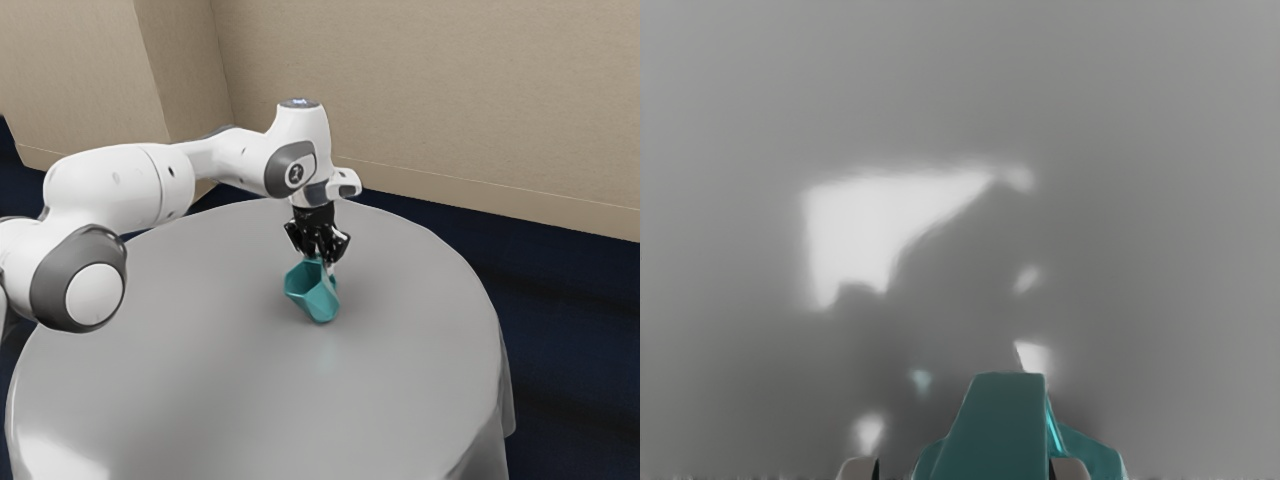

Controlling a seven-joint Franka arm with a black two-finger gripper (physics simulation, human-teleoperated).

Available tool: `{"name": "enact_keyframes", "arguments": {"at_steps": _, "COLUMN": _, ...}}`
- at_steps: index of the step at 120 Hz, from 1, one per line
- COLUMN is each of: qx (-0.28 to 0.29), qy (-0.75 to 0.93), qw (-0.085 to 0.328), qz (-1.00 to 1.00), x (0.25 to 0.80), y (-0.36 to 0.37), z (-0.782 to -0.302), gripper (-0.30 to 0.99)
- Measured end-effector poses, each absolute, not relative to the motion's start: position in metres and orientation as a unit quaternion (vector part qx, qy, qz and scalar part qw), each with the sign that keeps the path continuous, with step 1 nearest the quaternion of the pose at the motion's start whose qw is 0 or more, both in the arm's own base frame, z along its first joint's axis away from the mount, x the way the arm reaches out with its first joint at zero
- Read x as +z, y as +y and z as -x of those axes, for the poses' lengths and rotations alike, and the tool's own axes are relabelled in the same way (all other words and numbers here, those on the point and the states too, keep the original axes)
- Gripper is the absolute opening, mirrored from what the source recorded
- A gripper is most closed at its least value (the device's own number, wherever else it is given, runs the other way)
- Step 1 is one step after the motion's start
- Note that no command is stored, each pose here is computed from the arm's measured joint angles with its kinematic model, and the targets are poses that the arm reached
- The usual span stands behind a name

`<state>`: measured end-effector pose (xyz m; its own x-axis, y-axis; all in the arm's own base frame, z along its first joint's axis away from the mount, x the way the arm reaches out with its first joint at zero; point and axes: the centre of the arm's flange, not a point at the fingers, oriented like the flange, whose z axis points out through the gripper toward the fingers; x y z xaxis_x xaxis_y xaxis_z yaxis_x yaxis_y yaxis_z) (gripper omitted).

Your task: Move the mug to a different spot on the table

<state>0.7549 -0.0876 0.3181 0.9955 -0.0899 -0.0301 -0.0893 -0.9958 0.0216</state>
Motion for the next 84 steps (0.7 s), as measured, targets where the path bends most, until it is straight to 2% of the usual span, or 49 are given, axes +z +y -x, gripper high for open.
{"name": "enact_keyframes", "arguments": {"at_steps": 41, "qx": -0.02, "qy": -0.034, "qw": -0.002, "qz": -0.999, "x": 0.353, "y": -0.073, "z": -0.743, "gripper": 0.08}}
{"name": "enact_keyframes", "arguments": {"at_steps": 84, "qx": -0.161, "qy": 0.048, "qw": 0.01, "qz": -0.986, "x": 0.334, "y": -0.014, "z": -0.71, "gripper": 0.06}}
